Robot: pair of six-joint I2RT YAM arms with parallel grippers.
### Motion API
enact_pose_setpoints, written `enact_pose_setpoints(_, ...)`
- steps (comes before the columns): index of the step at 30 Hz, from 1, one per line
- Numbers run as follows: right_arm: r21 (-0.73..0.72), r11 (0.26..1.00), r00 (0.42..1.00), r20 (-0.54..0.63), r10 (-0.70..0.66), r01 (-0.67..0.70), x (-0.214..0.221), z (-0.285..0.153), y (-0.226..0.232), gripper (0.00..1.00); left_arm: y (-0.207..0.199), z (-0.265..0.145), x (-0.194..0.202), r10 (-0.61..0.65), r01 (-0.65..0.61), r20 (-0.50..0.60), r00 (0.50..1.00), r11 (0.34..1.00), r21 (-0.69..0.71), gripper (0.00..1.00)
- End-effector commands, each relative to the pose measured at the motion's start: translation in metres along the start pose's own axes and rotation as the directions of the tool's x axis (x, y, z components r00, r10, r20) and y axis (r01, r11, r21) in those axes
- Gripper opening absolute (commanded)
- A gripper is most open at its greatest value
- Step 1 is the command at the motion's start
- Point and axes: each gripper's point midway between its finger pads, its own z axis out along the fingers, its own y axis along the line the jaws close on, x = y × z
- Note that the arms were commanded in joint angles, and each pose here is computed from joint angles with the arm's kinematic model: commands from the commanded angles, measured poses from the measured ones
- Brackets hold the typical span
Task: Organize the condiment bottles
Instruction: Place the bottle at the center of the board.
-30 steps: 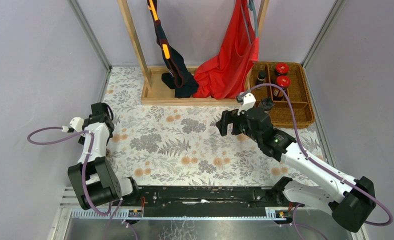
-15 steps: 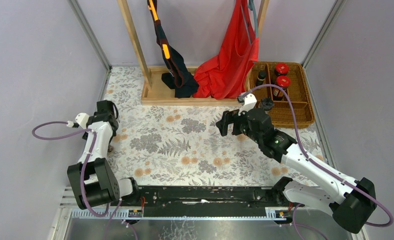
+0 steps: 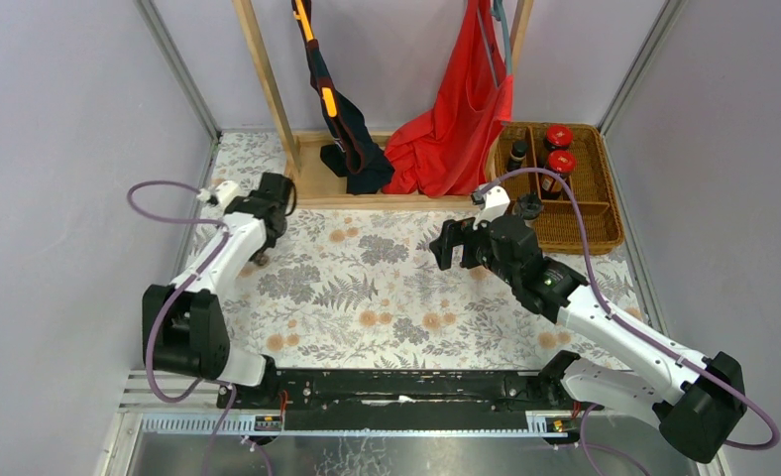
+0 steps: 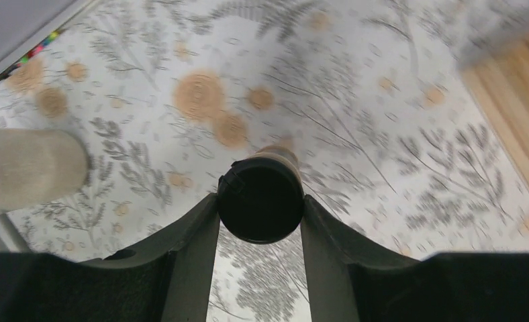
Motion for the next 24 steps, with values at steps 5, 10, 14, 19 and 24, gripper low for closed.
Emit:
enact_pose_setpoints(5,-0.001,1.000,0.997,0.070,0.012,-0.012,-0.017,-0.001,0.004,1.00,-0.071,-0.057,0.018,0.129,-0.135,0.047,0.991,0.978,0.160,0.00)
enact_pose_setpoints(10,0.008,1.000,0.997,0.072,0.012,-0.013,-0.017,-0.001,0.003,1.00,-0.109,-0.099,0.044,0.194,-0.201,0.053,0.979,0.936,0.289,0.00)
enact_pose_setpoints(14,0.015,1.000,0.997,0.073,0.014,-0.015,-0.017,-0.001,0.001,1.00,-0.131,-0.131,0.068,0.257,-0.270,0.085,0.963,0.901,0.340,0.00)
enact_pose_setpoints(19,0.039,0.999,0.997,0.082,0.015,-0.018,-0.017,-0.002,-0.003,1.00,-0.151,-0.166,0.110,0.343,-0.360,0.117,0.932,0.840,0.405,0.00)
enact_pose_setpoints(24,0.062,0.998,0.997,0.077,0.015,-0.020,-0.016,-0.001,-0.008,1.00,-0.158,-0.178,0.135,0.386,-0.396,0.115,0.915,0.810,0.432,0.00)
